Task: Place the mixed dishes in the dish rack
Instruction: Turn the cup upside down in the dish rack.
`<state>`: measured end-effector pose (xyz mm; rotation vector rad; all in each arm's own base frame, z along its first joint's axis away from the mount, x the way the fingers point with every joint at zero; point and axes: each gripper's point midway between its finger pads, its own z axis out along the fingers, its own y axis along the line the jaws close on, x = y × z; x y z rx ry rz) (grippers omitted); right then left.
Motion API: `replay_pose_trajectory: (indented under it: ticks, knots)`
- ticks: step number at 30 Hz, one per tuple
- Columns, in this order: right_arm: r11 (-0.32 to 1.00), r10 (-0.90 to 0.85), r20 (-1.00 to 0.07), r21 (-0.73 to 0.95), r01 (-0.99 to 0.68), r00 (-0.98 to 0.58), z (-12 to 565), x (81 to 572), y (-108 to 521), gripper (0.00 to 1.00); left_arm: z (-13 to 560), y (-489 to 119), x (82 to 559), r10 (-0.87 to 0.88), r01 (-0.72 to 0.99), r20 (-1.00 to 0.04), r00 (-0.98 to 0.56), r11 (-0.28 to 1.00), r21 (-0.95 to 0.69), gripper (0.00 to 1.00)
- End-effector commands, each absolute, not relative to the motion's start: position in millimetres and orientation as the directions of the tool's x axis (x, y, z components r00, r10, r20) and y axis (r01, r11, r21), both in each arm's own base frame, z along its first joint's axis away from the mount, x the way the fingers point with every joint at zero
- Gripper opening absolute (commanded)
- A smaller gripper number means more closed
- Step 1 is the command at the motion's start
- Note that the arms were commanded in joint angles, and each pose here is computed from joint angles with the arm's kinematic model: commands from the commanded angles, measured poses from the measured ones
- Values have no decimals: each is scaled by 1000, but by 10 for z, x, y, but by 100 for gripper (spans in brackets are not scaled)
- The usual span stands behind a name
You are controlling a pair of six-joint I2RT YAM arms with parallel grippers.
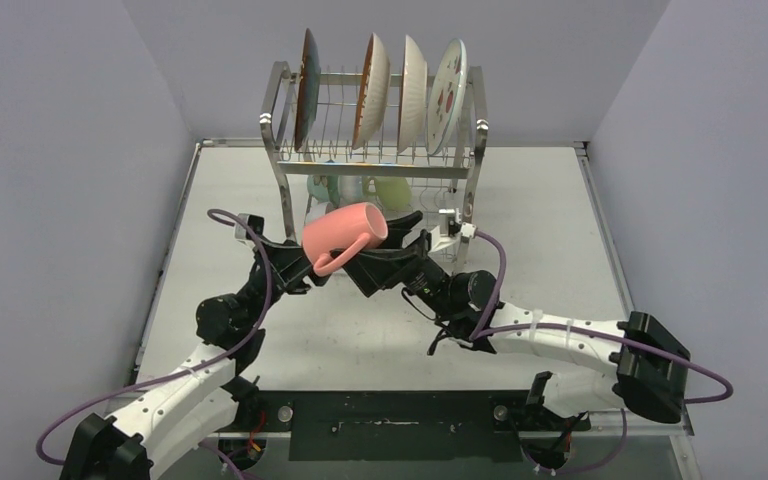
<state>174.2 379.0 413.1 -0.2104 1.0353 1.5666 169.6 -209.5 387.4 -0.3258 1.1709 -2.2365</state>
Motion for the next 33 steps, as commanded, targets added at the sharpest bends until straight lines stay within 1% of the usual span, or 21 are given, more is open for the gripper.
replay_pose_trajectory:
  ticks: [1, 5, 8, 10, 14, 18, 22, 24, 33]
  knots:
    - [198, 781, -611, 442, -875, -132, 4479, 1798, 3325, 20, 3890, -2016, 1571, -616, 434, -87, -782, -440, -786, 53]
    - [277, 756, -650, 428, -860, -80, 4428, 1815, 3174, 19, 3691, -2003, 1597, -627, 403, -62, -776, -418, -814, 55]
    - [349, 714, -698, 412, -842, -45, 4363, 1840, 3087, 19, 3577, -1999, 1612, -633, 387, -53, -772, -403, -830, 55]
    - [419, 654, -756, 393, -819, -28, 4227, 1885, 3055, 20, 3516, -2012, 1611, -632, 383, -64, -772, -382, -841, 55]
    - [563, 533, -846, 360, -744, -7, 3964, 2019, 2939, 20, 3306, -2059, 1647, -629, 368, -106, -770, -302, -880, 56]
    - [667, 407, -913, 297, -683, 0, 3724, 2137, 2886, 19, 3021, -2057, 1745, -636, 324, -120, -763, -216, -921, 55]
    - [766, 298, -955, 239, -597, -1, 3461, 2294, 2802, 20, 2761, -2036, 1812, -639, 278, -127, -759, -141, -950, 53]
    - [806, 240, -971, 205, -555, -9, 3319, 2371, 2780, 20, 2631, -2050, 1834, -634, 263, -152, -759, -85, -961, 52]
    - [937, 86, -996, 92, -336, -33, 2913, 2773, 2757, 21, 2151, -2145, 1891, -546, 168, -235, -804, 171, -971, 49]
